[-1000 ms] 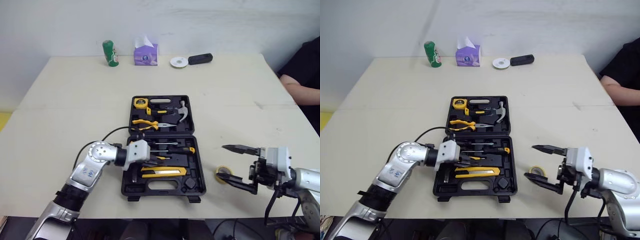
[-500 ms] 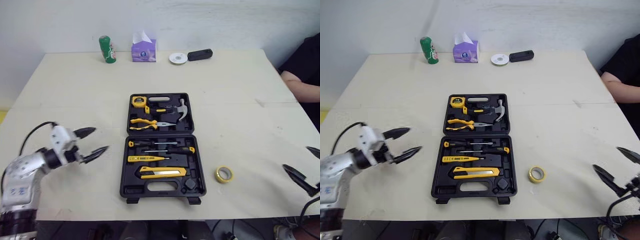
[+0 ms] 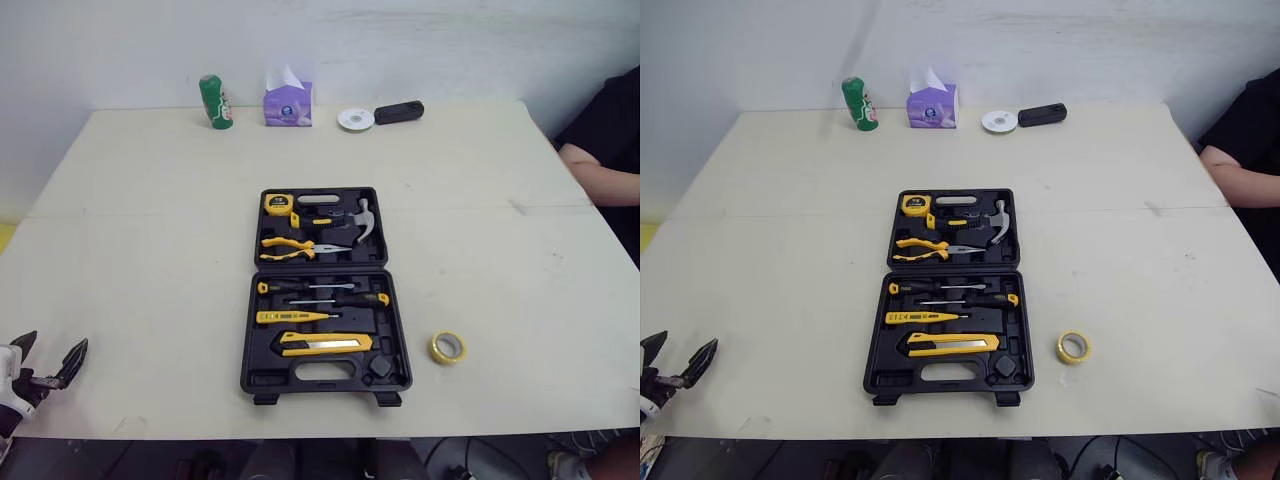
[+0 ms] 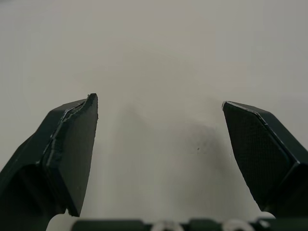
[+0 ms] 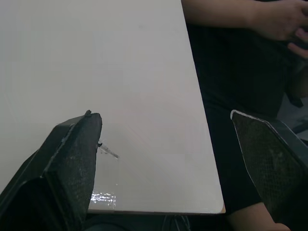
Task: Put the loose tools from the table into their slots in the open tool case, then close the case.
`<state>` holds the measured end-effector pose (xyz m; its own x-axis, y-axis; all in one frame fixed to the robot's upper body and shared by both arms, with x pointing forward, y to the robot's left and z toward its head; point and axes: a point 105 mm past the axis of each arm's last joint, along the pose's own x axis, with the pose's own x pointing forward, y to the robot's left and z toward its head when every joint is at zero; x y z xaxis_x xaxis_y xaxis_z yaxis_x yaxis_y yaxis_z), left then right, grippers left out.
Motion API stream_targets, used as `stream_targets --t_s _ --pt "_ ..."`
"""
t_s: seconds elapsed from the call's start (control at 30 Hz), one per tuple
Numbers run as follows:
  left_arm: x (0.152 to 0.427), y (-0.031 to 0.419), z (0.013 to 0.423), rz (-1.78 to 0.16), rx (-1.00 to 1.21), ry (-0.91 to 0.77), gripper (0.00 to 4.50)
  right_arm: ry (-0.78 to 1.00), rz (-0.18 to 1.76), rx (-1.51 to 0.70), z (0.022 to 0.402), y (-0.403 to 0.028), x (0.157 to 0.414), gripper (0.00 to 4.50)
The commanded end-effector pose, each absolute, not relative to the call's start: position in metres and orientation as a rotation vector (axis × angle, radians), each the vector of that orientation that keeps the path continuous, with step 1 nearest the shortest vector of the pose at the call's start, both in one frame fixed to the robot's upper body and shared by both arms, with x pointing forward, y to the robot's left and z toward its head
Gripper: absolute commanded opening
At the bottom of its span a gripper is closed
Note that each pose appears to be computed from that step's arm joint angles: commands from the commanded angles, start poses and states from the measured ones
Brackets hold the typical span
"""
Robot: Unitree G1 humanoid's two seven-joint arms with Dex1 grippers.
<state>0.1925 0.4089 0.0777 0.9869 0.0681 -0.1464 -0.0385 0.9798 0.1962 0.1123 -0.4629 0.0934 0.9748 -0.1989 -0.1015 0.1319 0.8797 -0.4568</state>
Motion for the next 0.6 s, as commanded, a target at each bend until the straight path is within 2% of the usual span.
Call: stream_targets --t_s 0.03,0.27,0.43,0.57,0.6 --pt "0.2 0.4 0.099 0.017 0.195 0.073 4.38 0.095 -0.172 -0.473 0.102 -0.46 0.12 4.5" --pt "0.217 0.372 0.114 -0.081 0.198 0.03 4.38 0.048 -0.037 -0.452 0.104 -0.429 0.155 4.5" --pt "0.237 0.337 0.129 -0.233 0.193 -0.017 4.38 -0.016 0.152 -0.435 0.128 -0.387 0.188 4.5" --pt "0.246 0.323 0.138 -0.302 0.194 -0.044 4.38 0.016 0.171 -0.471 0.14 -0.378 0.198 4.5" --pt "0.249 0.315 0.143 -0.349 0.198 -0.058 4.38 0.032 0.235 -0.499 0.144 -0.367 0.201 4.5"
